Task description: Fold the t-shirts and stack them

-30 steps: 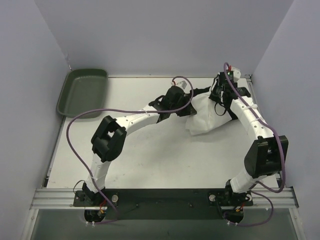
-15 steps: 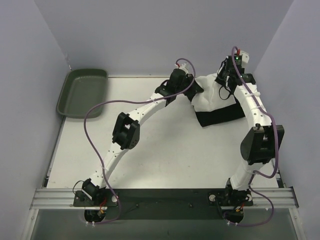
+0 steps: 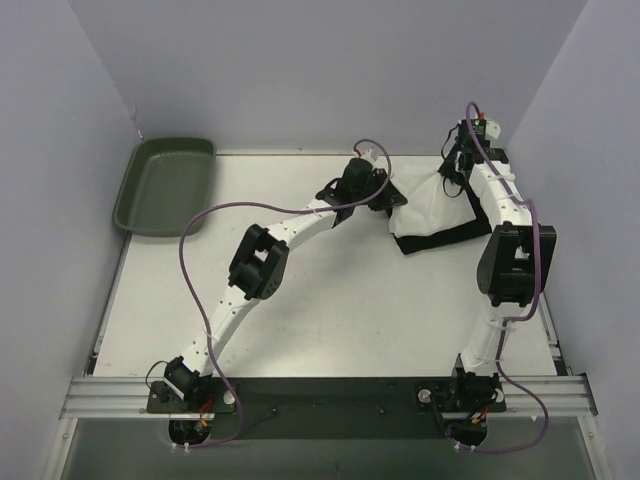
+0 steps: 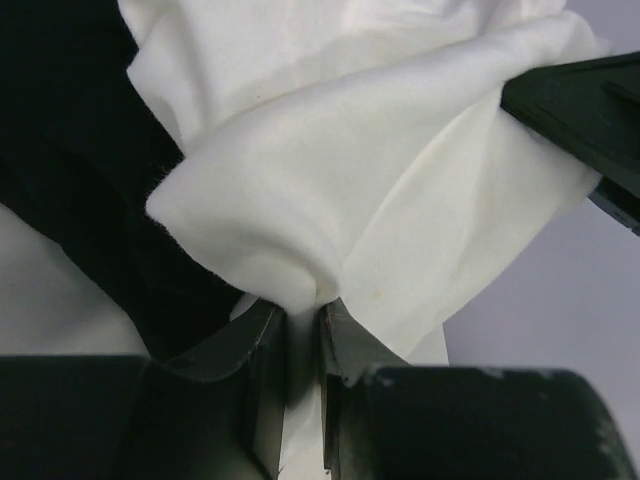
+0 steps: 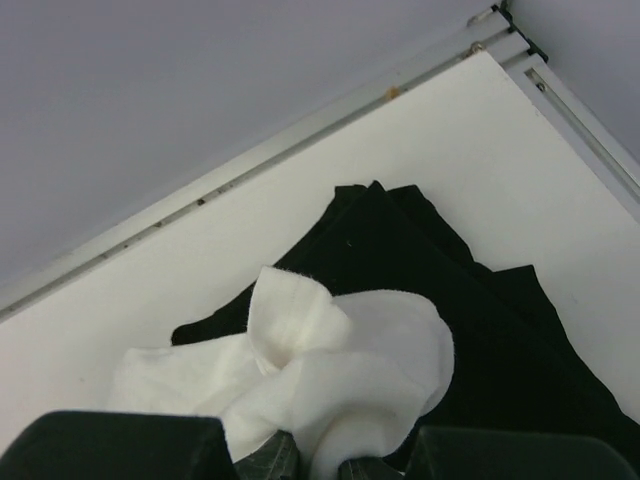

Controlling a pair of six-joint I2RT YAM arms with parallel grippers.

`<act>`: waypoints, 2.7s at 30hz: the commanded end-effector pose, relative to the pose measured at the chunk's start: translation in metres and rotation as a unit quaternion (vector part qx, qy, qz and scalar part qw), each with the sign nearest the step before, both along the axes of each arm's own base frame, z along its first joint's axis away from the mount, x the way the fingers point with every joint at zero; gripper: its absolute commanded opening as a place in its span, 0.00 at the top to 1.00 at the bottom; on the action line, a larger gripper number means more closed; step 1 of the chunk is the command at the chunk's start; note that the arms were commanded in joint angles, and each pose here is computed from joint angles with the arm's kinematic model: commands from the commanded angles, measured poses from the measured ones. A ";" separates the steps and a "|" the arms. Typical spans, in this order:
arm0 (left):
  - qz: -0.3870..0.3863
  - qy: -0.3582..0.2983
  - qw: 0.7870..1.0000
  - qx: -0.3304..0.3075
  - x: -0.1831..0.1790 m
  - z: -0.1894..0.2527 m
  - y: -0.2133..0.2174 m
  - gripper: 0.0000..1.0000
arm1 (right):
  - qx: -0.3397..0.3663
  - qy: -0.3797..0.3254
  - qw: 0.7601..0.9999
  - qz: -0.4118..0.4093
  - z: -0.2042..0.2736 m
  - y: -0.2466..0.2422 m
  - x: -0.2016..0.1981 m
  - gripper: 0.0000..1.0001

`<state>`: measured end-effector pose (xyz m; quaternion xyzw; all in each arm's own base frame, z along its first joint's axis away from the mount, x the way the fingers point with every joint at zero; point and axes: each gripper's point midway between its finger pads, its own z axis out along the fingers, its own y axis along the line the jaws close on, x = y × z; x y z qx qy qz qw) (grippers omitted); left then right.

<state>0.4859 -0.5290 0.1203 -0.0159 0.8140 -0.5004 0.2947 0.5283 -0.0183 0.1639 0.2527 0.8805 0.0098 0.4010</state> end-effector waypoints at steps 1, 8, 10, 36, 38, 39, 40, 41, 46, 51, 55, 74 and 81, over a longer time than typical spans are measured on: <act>-0.038 -0.013 0.999 -0.022 -0.026 0.005 -0.023 0.76 | -0.004 -0.026 0.999 -0.048 0.008 -0.037 0.015 1.00; -0.070 -0.008 0.997 -0.029 -0.059 0.002 -0.053 0.75 | -0.010 -0.015 0.997 -0.078 -0.011 -0.061 0.023 1.00; -0.078 -0.003 0.996 -0.040 -0.064 0.010 -0.059 0.74 | -0.014 -0.015 0.996 -0.083 -0.013 -0.064 0.025 1.00; -0.074 -0.025 0.987 -0.143 -0.047 0.134 -0.043 0.71 | -0.034 -0.072 0.984 -0.157 0.001 -0.097 0.023 1.00; -0.074 -0.014 0.988 -0.137 -0.047 0.119 -0.043 0.71 | -0.032 -0.071 0.984 -0.162 -0.002 -0.101 0.023 1.00; -0.076 -0.007 0.988 -0.134 -0.048 0.111 -0.045 0.70 | -0.030 -0.061 0.985 -0.161 -0.010 -0.101 0.023 1.00; -0.078 0.001 0.989 -0.128 -0.051 0.100 -0.047 0.69 | -0.031 -0.059 0.984 -0.164 -0.010 -0.103 0.025 1.00; -0.075 0.010 0.990 -0.119 -0.051 0.084 -0.047 0.69 | -0.032 -0.054 0.984 -0.165 -0.012 -0.102 0.025 1.00; -0.068 0.031 0.992 -0.100 -0.060 0.045 -0.043 0.50 | -0.028 -0.028 0.985 -0.166 -0.032 -0.102 0.022 0.63; -0.066 0.013 0.994 -0.081 -0.065 0.045 -0.032 0.43 | -0.013 -0.047 0.988 -0.146 -0.022 -0.091 0.025 0.28; -0.063 0.008 0.995 -0.071 -0.077 0.054 -0.014 0.43 | -0.016 -0.060 0.987 -0.146 -0.019 -0.081 0.012 0.17; -0.030 0.024 0.997 -0.067 -0.142 0.053 0.099 0.43 | -0.105 0.063 0.977 -0.174 -0.102 -0.092 -0.057 0.02; -0.001 0.026 0.999 -0.037 -0.163 0.048 0.151 0.43 | -0.136 0.110 0.977 -0.121 -0.099 -0.076 -0.044 0.02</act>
